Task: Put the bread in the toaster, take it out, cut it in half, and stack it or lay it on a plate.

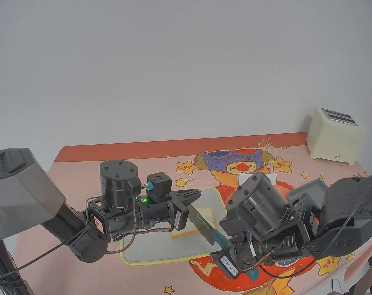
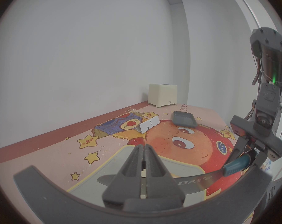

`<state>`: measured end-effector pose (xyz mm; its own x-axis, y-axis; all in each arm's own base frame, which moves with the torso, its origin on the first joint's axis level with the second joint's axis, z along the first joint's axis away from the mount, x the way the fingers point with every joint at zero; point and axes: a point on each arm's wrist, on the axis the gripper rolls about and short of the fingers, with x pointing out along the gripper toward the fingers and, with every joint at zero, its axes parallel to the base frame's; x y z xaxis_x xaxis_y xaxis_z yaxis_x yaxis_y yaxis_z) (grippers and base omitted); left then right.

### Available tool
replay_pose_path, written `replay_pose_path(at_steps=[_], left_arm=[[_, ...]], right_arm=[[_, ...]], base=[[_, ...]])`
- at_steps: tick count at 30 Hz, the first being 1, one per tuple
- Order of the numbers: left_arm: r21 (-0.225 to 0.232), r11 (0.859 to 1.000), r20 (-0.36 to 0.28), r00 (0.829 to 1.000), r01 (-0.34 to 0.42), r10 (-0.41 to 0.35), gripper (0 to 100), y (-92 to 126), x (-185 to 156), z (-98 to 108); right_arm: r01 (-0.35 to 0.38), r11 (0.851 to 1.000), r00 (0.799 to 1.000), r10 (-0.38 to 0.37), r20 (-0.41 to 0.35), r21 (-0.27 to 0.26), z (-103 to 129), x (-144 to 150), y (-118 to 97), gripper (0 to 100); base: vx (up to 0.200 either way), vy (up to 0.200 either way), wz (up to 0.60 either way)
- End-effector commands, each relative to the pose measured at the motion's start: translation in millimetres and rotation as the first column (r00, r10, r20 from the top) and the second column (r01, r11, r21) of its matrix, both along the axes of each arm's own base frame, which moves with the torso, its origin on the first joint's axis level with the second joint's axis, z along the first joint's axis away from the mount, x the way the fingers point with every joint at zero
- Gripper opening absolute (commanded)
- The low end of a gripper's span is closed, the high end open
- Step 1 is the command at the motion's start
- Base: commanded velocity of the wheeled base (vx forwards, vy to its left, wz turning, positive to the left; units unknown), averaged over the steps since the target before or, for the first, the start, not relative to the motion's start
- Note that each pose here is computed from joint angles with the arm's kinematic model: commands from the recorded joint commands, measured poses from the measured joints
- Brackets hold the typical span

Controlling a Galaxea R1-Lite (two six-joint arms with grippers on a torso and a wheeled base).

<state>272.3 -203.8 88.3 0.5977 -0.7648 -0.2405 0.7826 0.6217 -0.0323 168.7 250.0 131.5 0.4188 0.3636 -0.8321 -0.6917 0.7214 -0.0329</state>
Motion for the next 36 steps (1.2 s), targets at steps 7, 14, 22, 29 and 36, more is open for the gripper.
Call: replay_pose_path(at_steps=[7, 14, 22, 29, 36], left_arm=[[0.019, 1.000, -0.026, 1.000, 0.000, 0.000, 0, -1, 2, -11], [0.017, 1.000, -0.020, 1.000, 0.001, 0.000, 0, -3, 4, -16], [0.022, 1.000, -0.028, 1.000, 0.001, 0.000, 0, -3, 4, -19], [0.028, 1.000, -0.034, 0.999, 0.001, 0.000, 0, -3, 4, -22], [0.031, 1.000, -0.033, 0.999, 0.002, -0.001, 0, -2, 3, -22]], right_arm=[[0.000, 1.000, 1.000, 0.000, -0.001, 0.001, -1, 1, 1, 0], [0.003, 1.000, 1.000, -0.003, 0.002, 0.006, 0, 2, 1, 0], [0.005, 1.000, 1.000, -0.005, 0.006, 0.012, 2, 3, 1, 0], [0.007, 0.999, 1.000, -0.008, 0.021, 0.034, 8, 5, 3, 0], [0.013, 0.999, 1.000, -0.014, 0.022, 0.035, 9, 7, 3, 0]], base=[[0.000, 0.000, 0.00], [0.000, 0.000, 0.00], [0.000, 0.000, 0.00], [0.000, 0.000, 0.00], [0.000, 0.000, 0.00]])
